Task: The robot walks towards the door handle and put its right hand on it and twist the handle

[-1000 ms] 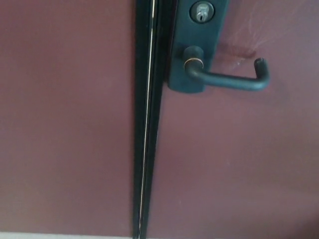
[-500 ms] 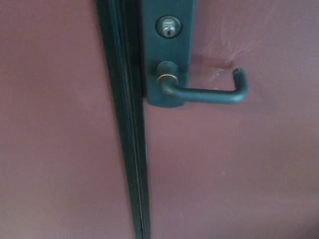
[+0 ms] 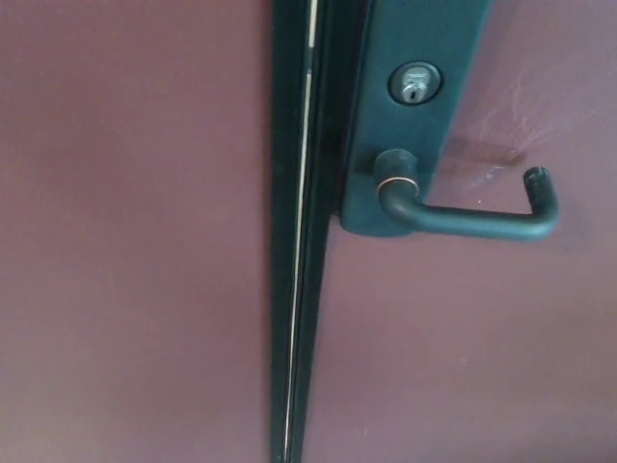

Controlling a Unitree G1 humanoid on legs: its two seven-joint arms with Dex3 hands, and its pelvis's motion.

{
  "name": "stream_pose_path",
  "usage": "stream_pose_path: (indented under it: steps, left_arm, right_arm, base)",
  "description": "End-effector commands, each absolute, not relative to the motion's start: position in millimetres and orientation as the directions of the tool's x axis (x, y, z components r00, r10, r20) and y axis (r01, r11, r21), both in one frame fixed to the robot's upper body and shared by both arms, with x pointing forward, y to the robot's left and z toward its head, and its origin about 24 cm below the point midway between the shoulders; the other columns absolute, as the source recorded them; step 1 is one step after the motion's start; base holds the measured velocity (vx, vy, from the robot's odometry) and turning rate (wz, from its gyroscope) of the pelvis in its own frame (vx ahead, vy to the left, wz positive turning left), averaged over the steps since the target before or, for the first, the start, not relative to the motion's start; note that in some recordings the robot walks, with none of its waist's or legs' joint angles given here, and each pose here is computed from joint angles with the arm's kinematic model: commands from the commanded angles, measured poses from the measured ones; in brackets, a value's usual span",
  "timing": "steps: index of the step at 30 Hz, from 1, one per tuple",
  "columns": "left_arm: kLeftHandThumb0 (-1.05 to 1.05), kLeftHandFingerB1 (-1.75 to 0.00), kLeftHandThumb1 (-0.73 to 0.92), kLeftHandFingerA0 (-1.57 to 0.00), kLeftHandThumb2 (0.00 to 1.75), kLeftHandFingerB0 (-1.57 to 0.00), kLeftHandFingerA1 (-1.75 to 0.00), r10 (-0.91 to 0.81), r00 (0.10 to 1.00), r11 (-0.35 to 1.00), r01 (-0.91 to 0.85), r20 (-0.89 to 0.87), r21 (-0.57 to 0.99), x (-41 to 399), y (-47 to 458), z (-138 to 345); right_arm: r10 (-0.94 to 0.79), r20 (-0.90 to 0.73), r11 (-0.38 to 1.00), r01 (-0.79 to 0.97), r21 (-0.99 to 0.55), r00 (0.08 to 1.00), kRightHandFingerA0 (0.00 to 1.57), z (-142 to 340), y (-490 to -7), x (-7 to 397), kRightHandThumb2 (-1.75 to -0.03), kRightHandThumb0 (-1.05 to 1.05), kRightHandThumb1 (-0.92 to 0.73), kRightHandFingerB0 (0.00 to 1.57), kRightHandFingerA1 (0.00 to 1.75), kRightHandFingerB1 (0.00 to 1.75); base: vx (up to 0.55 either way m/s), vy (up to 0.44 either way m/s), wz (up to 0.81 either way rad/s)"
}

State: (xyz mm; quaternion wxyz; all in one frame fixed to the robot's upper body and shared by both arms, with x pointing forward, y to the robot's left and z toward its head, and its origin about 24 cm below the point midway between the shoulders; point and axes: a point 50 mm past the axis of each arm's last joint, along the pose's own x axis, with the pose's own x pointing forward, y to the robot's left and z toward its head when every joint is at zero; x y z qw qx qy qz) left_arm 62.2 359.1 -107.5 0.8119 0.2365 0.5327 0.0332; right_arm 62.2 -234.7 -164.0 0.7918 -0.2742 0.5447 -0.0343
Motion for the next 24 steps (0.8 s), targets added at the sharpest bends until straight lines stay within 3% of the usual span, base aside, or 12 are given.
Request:
stream_pose_path:
  steps: [1,12,15,16,19,20,21,24]
  left_arm:
    - [-0.17,-0.40,0.69,-0.62,0.60,-0.46,-0.46,0.302,0.418,0.881,0.220,-0.857,0.418,57.9,357.1,-109.6]
    - [-0.18,-0.40,0.69,-0.62,0.60,-0.46,-0.46,0.294,0.431,0.883,0.219,-0.853,0.415,60.0,355.9,-109.4]
    - [-0.18,-0.40,0.69,-0.62,0.60,-0.46,-0.46,0.294,0.432,0.883,0.219,-0.853,0.416,63.2,355.4,-109.6]
    - [-0.18,-0.40,0.69,-0.62,0.60,-0.46,-0.46,0.294,0.420,0.883,0.224,-0.858,0.413,56.7,354.9,-110.8]
    - [-0.18,-0.40,0.69,-0.62,0.60,-0.46,-0.46,0.294,0.419,0.883,0.225,-0.859,0.412,56.0,354.8,-110.9]
    - [-0.18,-0.40,0.69,-0.61,0.60,-0.46,-0.45,0.281,0.430,0.885,0.230,-0.858,0.405,61.8,351.9,-111.7]
    - [-0.18,-0.40,0.69,-0.61,0.60,-0.46,-0.45,0.279,0.432,0.885,0.231,-0.857,0.405,61.5,352.2,-111.3]
    - [-0.18,-0.40,0.69,-0.61,0.60,-0.46,-0.45,0.279,0.432,0.885,0.231,-0.857,0.405,61.0,352.5,-111.1]
  right_arm:
    - [-0.361,-0.847,0.844,-0.249,-0.474,0.390,0.72,-164.2,-237.1,58.0,-0.61,-0.31,-0.68,0.37,0.52,0.37]
    - [-0.357,-0.842,0.836,-0.263,-0.481,0.404,0.70,-162.8,-238.6,66.9,-0.60,-0.31,-0.67,0.32,0.50,0.34]
    - [-0.350,-0.842,0.841,-0.259,-0.476,0.411,0.71,-162.2,-238.7,71.2,-0.62,-0.31,-0.68,0.38,0.51,0.37]
    - [-0.342,-0.850,0.863,-0.224,-0.453,0.400,0.75,-163.1,-238.6,64.6,-0.60,-0.28,-0.67,0.51,0.57,0.41]
    - [-0.341,-0.852,0.866,-0.220,-0.449,0.399,0.75,-163.2,-238.6,63.9,-0.60,-0.28,-0.67,0.51,0.57,0.41]
    - [-0.331,-0.847,0.902,-0.126,-0.414,0.417,0.76,-160.9,-243.0,67.4,-0.60,-0.25,-0.68,0.53,0.64,0.42]
    - [-0.328,-0.844,0.912,-0.089,-0.400,0.425,0.73,-159.6,-246.1,68.6,-0.60,-0.24,-0.68,0.51,0.57,0.41]
    - [-0.325,-0.843,0.917,-0.075,-0.392,0.429,0.73,-159.1,-247.4,68.9,-0.60,-0.24,-0.68,0.51,0.57,0.41]
  base:
    - [0.00,0.000,0.00]
    - [-0.01,-0.015,0.01]
    - [0.00,0.000,0.00]
    - [0.00,0.000,0.00]
    - [0.00,0.000,0.00]
    - [0.00,0.000,0.00]
    - [0.00,0.000,0.00]
    - [0.00,0.000,0.00]
